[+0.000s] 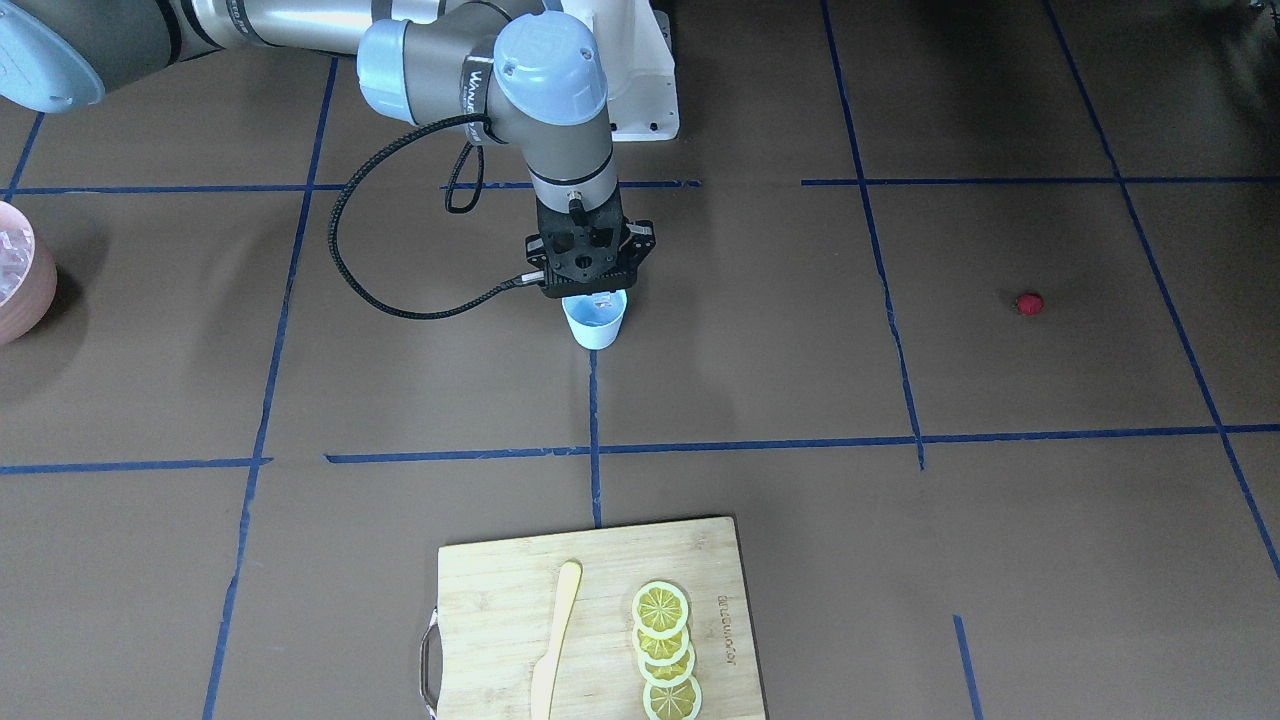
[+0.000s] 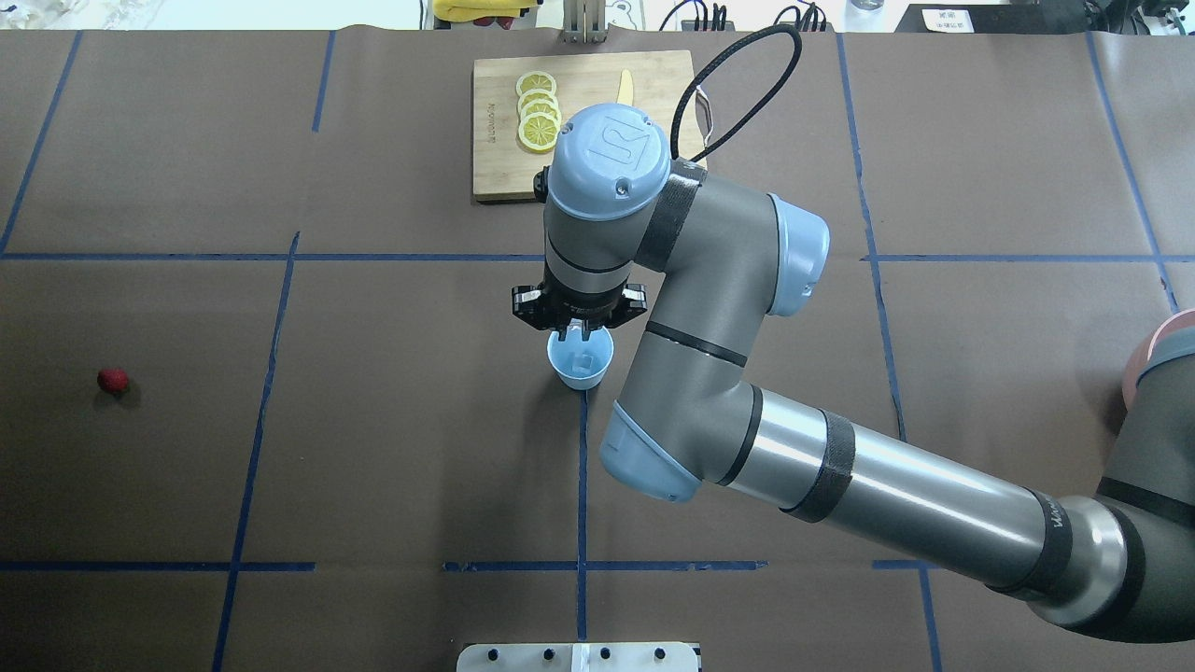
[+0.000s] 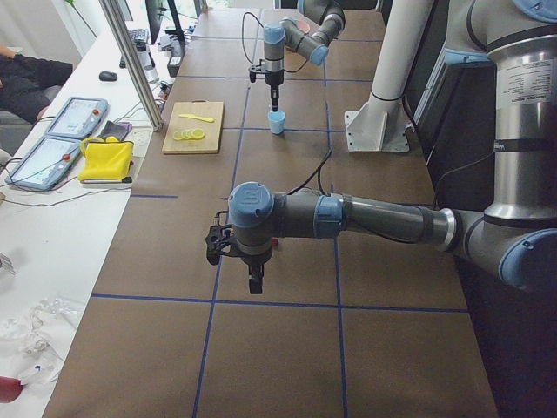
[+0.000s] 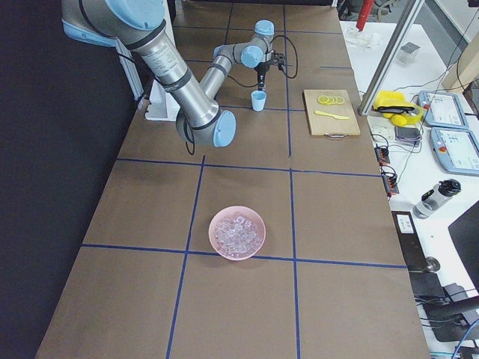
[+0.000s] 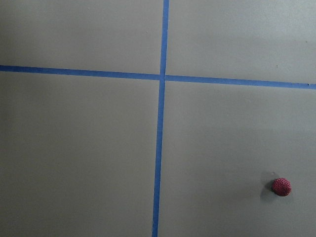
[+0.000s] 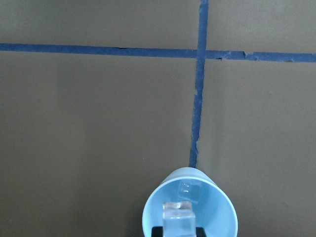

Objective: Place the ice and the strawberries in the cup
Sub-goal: 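Lower the ice cube into the cup and open the right gripper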

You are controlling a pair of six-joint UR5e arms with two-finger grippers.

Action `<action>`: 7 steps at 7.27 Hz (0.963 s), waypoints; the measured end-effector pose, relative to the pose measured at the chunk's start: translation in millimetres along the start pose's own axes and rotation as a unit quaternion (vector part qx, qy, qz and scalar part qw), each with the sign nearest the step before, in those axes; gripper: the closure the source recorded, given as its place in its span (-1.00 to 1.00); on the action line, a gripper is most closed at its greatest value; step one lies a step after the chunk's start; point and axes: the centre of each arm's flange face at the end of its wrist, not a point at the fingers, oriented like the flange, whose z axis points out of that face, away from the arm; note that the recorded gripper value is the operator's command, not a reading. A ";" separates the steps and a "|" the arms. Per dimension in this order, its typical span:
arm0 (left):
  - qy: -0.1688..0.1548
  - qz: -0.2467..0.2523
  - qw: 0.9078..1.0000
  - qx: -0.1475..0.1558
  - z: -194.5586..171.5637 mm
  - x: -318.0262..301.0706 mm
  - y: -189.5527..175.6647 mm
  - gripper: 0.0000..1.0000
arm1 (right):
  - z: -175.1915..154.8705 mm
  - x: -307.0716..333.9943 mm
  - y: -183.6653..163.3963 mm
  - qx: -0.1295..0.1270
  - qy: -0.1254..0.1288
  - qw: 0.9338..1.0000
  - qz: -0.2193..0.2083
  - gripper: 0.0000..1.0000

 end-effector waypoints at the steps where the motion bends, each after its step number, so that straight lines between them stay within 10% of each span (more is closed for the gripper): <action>1: 0.000 0.000 1.000 0.000 0.0 0.0 -0.1 -1.00 | 2.7 -1.2 2.4 -0.002 0.002 1.000 -0.001 0.89; 3: 0.000 0.001 1.000 0.001 -0.4 0.4 -0.2 -1.00 | 4.9 -1.5 4.8 -0.004 0.003 1.000 -0.002 0.18; 7: 0.000 0.001 1.000 0.001 -0.5 0.6 -0.8 -1.00 | 4.2 -1.4 6.2 -0.005 0.002 1.000 -0.004 -0.19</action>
